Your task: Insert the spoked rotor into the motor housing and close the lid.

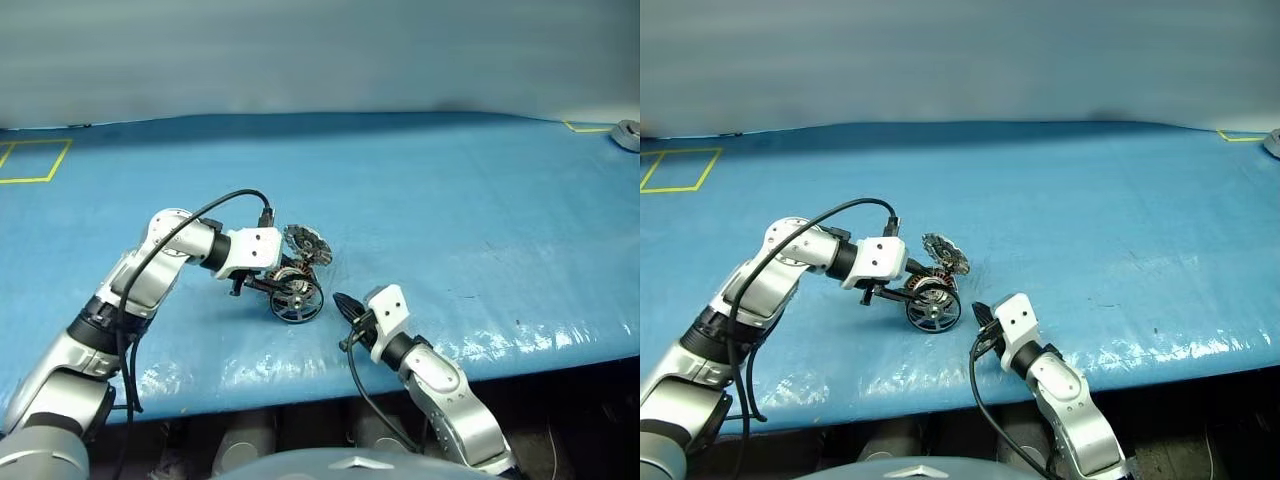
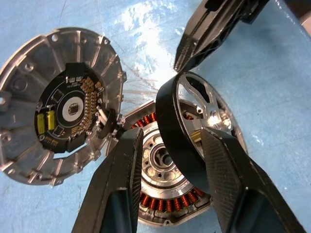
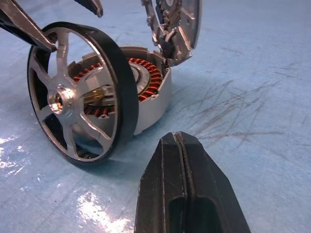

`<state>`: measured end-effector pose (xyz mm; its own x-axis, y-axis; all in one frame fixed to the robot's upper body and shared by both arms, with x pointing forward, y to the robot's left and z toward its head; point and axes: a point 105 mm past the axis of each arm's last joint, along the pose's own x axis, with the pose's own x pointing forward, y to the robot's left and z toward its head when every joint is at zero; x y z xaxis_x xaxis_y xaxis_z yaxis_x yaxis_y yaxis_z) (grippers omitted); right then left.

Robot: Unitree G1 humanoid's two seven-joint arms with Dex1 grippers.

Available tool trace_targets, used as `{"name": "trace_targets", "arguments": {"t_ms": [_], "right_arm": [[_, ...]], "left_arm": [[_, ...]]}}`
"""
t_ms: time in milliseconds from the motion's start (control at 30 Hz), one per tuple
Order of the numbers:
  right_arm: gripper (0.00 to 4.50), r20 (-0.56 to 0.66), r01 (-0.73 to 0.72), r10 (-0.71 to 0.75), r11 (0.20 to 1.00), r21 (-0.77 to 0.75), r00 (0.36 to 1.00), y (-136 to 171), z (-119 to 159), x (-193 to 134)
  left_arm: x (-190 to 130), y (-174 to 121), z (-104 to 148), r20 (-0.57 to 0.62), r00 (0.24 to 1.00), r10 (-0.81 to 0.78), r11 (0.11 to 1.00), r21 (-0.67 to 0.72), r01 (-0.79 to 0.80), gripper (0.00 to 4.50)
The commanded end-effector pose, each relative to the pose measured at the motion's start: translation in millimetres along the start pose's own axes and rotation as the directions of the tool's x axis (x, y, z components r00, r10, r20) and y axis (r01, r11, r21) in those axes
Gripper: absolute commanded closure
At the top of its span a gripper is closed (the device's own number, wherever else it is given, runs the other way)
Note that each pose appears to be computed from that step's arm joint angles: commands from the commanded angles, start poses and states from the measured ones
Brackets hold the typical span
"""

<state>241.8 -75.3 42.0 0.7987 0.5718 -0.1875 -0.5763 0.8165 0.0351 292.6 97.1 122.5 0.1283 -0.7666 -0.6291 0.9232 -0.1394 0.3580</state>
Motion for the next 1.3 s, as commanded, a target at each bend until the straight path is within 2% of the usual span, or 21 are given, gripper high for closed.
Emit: {"name": "trace_targets", "arguments": {"t_ms": [33, 200, 300, 433, 500, 600, 733, 1000, 1300], "right_arm": [[4.50, 0.044, 0.049, -0.049, 0.999, -0.017, 0.998, -6, 14, -4], [4.50, 0.010, 0.043, -0.043, 0.999, 0.021, 0.999, -8, 23, -18], [4.50, 0.032, -0.125, 0.122, 0.988, 0.091, 0.992, 13, 42, -31], [4.50, 0.006, -0.293, 0.292, 0.956, 0.027, 0.956, 37, 56, -34], [4.50, -0.002, -0.324, 0.324, 0.946, 0.001, 0.946, 45, 61, -30], [3.88, -0.010, -0.353, 0.352, 0.936, -0.012, 0.936, 53, 63, -21], [2.61, -0.036, -0.317, 0.315, 0.947, -0.047, 0.948, 52, 59, -5], [2.61, -0.112, -0.410, 0.408, 0.912, 0.005, 0.906, 64, 45, -2], [2.61, -0.169, -0.360, 0.355, 0.933, 0.001, 0.919, 56, 33, 8]], "left_arm": [[-8, 5, 7, 0.016, 0.999, 0.047, 0.999, 0.022, -0.048, 2.57], [-7, 3, 8, 0.020, 0.999, 0.045, 0.999, 0.022, -0.046, 2.57], [-6, 3, 9, 0.026, 0.999, 0.043, 0.999, 0.025, -0.043, 2.57], [-5, 2, 9, 0.027, 0.999, 0.040, 0.999, 0.028, -0.041, 2.57], [-4, 2, 9, 0.028, 0.999, 0.039, 0.999, 0.028, -0.040, 2.57], [-3, 2, 9, 0.029, 0.999, 0.037, 0.999, 0.026, -0.038, 2.60], [-2, 1, 8, 0.029, 0.999, 0.036, 0.999, 0.023, -0.037, 2.60], [-3, 1, 6, 0.023, 0.999, 0.046, 0.999, 0.018, -0.046, 2.60], [-3, 2, 6, 0.025, 0.998, 0.051, 0.998, 0.019, -0.052, 2.60]]}}
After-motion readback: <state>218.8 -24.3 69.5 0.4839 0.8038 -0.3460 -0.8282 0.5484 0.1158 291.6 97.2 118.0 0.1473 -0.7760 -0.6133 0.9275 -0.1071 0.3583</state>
